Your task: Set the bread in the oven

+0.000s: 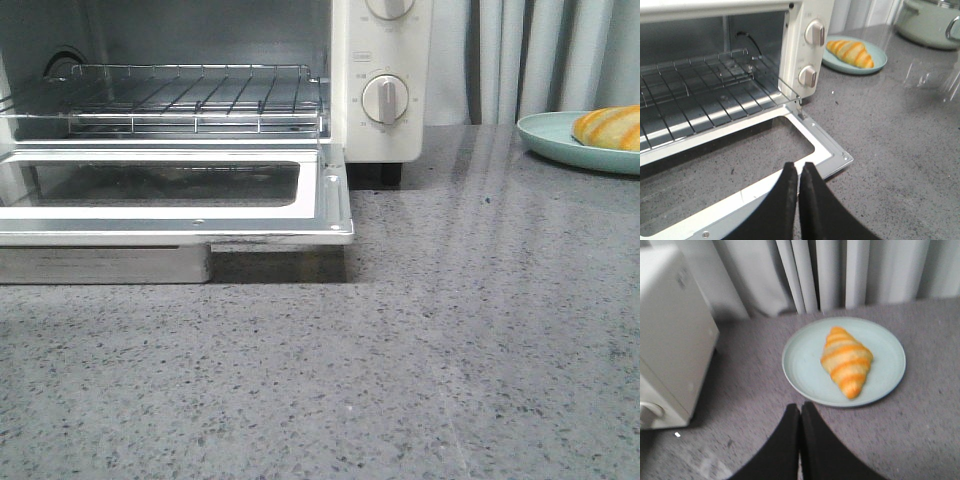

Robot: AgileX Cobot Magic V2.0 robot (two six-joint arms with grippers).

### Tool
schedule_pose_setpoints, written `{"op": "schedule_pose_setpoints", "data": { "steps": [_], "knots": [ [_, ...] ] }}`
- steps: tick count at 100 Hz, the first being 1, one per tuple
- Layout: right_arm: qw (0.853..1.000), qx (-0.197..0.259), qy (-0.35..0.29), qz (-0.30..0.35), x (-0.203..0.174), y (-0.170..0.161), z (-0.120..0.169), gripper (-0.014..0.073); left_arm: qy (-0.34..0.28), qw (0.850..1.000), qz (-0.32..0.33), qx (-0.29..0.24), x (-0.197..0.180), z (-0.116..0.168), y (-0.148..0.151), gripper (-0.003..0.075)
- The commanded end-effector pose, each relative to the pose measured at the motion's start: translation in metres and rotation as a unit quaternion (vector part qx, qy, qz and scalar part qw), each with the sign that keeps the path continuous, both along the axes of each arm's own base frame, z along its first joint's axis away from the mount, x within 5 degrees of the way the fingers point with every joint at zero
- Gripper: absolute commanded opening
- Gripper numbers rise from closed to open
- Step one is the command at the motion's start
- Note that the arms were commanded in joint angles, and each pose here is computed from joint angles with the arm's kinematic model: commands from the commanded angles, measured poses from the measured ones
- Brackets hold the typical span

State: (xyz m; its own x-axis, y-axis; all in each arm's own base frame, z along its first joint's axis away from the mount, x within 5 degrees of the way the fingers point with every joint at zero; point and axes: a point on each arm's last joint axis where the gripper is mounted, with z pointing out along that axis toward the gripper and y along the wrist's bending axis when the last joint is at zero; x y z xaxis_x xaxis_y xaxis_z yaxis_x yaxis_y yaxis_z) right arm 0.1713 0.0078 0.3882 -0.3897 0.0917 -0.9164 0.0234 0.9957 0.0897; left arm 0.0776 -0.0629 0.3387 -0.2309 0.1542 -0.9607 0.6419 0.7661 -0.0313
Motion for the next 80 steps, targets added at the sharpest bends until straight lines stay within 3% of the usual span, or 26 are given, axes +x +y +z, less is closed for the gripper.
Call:
{"op": "schedule_pose_setpoints", "data": {
  "steps": [1,15,34,41,60,80],
  "knots": [
    [1.000,-0.019,0.006,-0.007,0.022,-0.002,0.015,-0.0047,-0.028,0.999,0.009,-0.034,-0.003,0.013,0.003,-0.0021],
    [0.999,-0.031,0.030,-0.011,0.054,-0.001,0.023,-0.0012,-0.020,0.999,0.003,-0.028,-0.005,0.011,0.003,-0.0022],
    [0.999,-0.043,0.030,-0.014,0.087,0.000,0.035,0.0270,-0.009,1.000,-0.002,-0.024,-0.007,0.009,0.002,-0.0022],
    [0.998,-0.054,0.036,-0.017,0.095,-0.001,0.035,0.0329,-0.009,1.000,-0.003,-0.025,-0.007,0.009,0.002,-0.0022],
    [0.993,-0.092,0.066,-0.026,0.108,-0.004,0.024,0.0328,-0.009,1.000,-0.003,-0.025,-0.007,0.009,0.002,-0.0021],
    [0.991,-0.091,0.089,-0.051,0.120,-0.019,0.012,0.0328,-0.009,1.000,-0.003,-0.025,-0.007,0.009,0.002,-0.0021]
  ]
}}
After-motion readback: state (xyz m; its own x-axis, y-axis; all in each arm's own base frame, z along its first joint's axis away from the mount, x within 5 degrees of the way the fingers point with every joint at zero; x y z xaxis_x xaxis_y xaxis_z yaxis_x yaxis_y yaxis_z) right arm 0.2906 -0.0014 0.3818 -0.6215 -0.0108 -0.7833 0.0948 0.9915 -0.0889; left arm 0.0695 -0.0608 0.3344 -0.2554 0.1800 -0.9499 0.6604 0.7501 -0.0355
